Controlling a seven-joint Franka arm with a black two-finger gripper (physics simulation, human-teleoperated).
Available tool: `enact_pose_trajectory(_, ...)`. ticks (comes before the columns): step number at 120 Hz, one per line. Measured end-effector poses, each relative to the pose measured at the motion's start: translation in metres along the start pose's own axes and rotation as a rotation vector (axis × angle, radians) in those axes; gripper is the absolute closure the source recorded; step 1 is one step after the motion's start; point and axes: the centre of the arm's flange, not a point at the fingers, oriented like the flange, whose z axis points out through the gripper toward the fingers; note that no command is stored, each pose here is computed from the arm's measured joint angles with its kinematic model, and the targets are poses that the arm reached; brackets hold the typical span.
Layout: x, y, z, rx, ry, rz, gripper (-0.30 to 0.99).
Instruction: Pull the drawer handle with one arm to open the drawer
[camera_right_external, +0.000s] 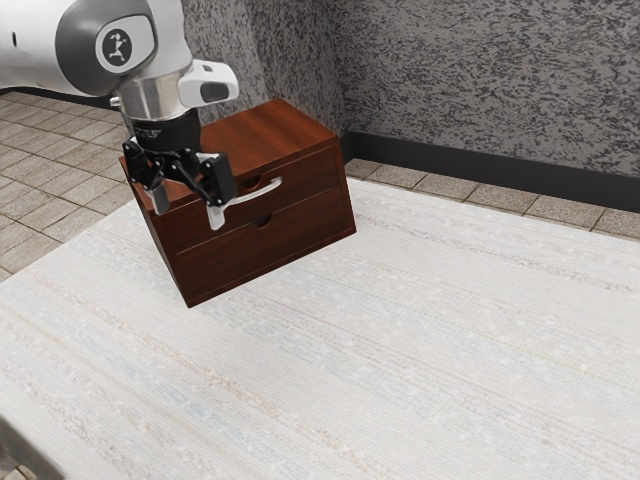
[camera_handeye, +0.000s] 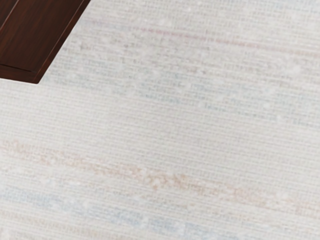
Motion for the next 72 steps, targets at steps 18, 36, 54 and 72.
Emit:
enact_pose_trajectory(18,-0.002,-0.002,-0.01,-0.01,0.019,-0.004,0.0)
enact_pose_trajectory(36,-0.043,-0.03,-0.137,-0.057,0.306,-0.056,0.0)
enact_pose_trajectory(54,-0.047,0.0,-0.151,-0.083,0.343,0.002,0.0)
enact_pose_trajectory(72,-0.047,-0.001,-0.152,-0.089,0.351,0.001,0.0)
